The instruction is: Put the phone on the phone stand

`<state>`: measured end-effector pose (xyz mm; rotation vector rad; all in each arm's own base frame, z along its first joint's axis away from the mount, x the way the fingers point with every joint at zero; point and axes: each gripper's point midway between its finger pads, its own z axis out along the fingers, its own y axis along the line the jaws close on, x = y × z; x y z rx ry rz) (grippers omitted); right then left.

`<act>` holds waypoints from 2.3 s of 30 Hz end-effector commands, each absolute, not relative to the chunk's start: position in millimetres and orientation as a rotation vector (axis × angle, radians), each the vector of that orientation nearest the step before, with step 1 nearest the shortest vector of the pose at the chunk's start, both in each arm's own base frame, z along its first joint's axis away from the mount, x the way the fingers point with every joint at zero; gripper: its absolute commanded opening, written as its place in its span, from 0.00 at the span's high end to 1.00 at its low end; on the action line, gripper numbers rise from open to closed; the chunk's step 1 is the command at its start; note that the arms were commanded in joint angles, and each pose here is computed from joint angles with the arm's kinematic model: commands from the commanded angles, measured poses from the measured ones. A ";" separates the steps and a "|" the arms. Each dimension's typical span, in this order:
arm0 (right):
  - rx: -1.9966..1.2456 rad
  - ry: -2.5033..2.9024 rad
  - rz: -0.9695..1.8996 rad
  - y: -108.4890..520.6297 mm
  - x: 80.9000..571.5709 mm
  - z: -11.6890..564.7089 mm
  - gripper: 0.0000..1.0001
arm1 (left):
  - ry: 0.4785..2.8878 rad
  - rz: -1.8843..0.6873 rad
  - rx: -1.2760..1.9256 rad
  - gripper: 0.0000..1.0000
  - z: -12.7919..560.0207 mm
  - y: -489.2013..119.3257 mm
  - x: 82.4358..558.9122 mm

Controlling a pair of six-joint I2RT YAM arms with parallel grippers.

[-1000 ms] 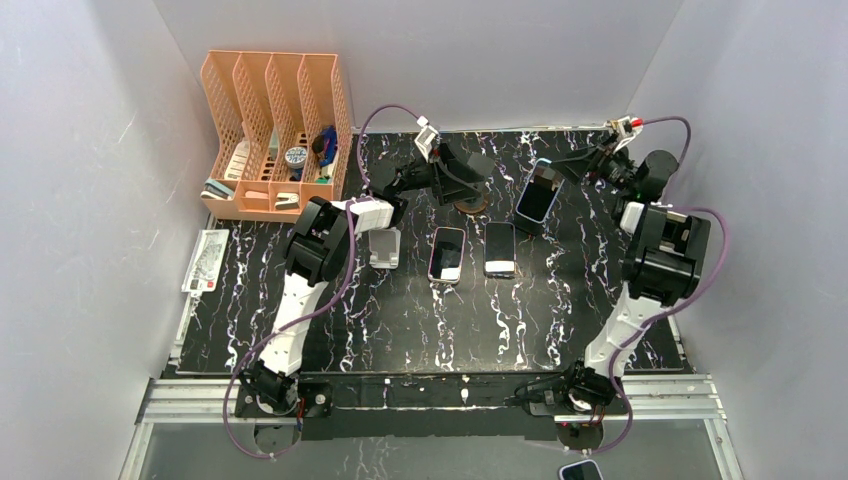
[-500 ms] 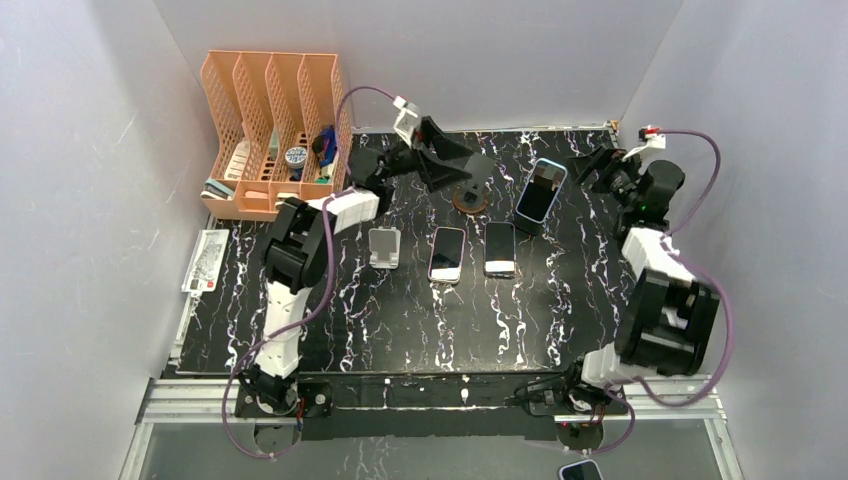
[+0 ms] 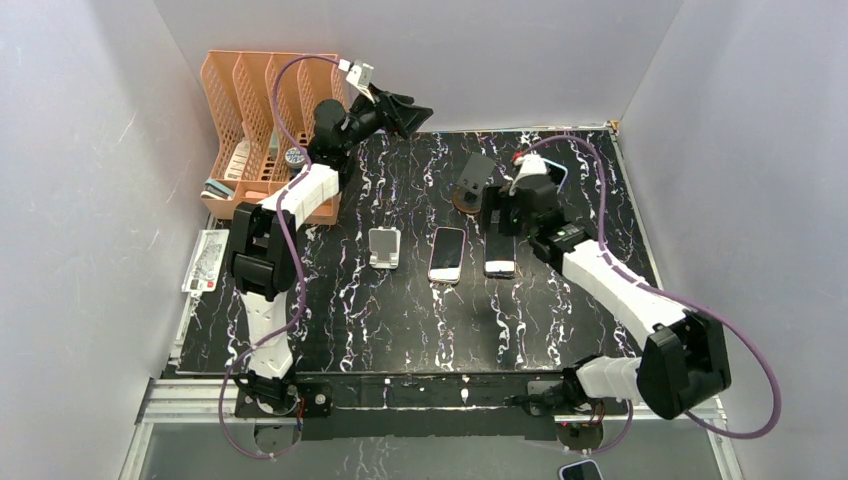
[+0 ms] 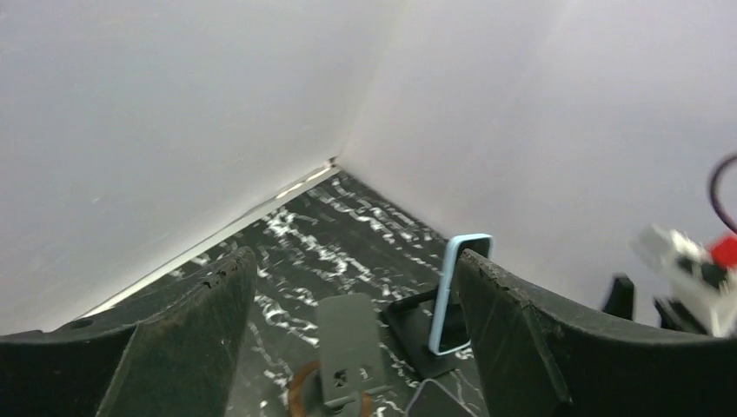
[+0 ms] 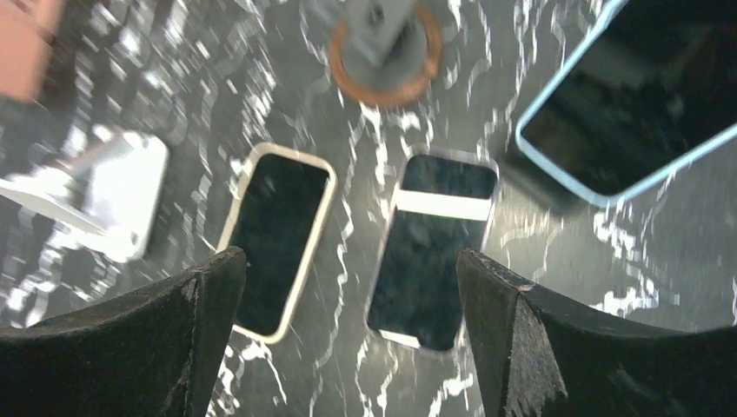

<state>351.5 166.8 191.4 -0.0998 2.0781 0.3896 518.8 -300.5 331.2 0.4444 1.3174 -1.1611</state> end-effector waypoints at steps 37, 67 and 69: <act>-0.050 2.520 0.224 159.7 320.1 41.2 0.01 | 1.471 -1.029 0.534 0.17 313.8 -312.8 521.9; -0.055 2.463 0.110 142.2 323.0 47.7 0.01 | 1.501 -1.052 0.553 0.17 294.9 -317.4 524.8; -0.057 2.480 0.098 141.3 321.9 41.1 0.01 | 1.501 -1.052 0.557 0.17 295.0 -317.9 524.4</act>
